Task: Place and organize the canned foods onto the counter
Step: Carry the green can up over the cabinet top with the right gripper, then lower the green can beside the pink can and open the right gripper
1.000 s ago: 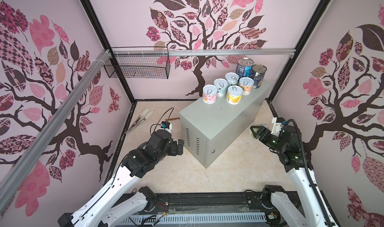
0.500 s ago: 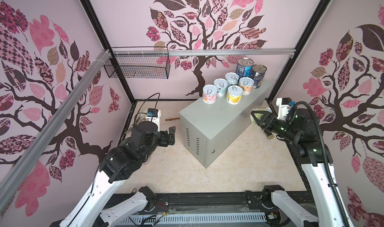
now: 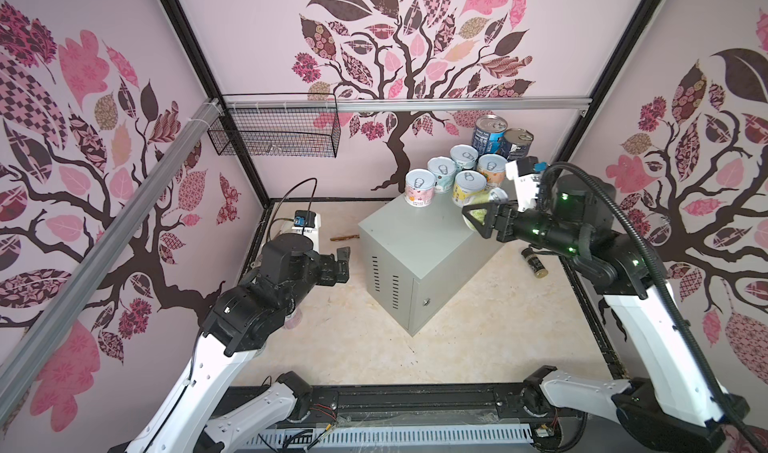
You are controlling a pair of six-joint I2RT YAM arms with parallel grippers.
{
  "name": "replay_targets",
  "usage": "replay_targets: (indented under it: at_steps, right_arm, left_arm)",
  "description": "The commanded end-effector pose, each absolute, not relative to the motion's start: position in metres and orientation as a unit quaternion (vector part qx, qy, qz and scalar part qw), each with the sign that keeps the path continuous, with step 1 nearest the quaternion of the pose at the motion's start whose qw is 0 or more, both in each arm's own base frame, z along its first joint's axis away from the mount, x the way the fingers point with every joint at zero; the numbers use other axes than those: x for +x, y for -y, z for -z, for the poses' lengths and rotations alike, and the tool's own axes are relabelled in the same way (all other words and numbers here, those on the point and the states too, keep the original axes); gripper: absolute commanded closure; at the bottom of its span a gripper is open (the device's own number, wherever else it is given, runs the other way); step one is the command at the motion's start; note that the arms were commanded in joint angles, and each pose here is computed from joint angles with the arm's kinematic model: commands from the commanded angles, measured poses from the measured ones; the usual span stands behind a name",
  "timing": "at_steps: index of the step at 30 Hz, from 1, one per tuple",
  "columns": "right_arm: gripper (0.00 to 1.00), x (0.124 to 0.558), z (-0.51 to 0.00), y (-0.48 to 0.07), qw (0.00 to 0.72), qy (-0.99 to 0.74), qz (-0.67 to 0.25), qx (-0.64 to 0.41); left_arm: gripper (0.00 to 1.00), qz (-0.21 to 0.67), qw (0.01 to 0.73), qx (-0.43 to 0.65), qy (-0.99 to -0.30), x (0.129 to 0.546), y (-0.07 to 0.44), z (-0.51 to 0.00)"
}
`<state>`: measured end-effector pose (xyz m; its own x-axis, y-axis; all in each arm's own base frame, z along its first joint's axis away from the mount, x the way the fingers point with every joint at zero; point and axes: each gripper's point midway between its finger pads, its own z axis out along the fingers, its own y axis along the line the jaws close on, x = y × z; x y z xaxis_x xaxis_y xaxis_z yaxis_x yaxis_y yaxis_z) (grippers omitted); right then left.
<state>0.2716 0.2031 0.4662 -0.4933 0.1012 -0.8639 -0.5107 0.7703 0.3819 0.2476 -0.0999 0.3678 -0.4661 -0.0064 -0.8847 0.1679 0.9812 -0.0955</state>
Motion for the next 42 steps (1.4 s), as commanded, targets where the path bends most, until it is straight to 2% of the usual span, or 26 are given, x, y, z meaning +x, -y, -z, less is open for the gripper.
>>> replay_targets:
  at_steps: [1, 6, 13, 26, 42]
  right_arm:
    - [0.40, 0.280, -0.470, -0.221, 0.498, -0.813, -0.251, -0.164]
    - [0.40, 0.293, -0.447, -0.250, 0.458, -0.842, -0.197, -0.208]
    - [0.40, 0.321, -0.432, -0.241, 0.457, -0.859, -0.099, -0.208]
    - [0.33, 0.352, -0.401, -0.245, 0.445, -0.870, -0.025, -0.212]
    - [0.11, 0.370, -0.388, -0.246, 0.438, -0.875, -0.008, -0.206]
  left_arm:
    - [0.02, 0.092, 0.518, 0.041, -0.850, 0.250, 0.101, -0.358]
    - [0.02, 0.096, 0.499, 0.034, -0.860, 0.249, 0.103, -0.324]
    - [0.02, 0.105, 0.489, 0.033, -0.865, 0.248, 0.106, -0.299]
    - [0.02, 0.106, 0.470, 0.045, -0.875, 0.255, 0.116, -0.274]
    - [0.02, 0.114, 0.465, 0.048, -0.877, 0.253, 0.118, -0.267]
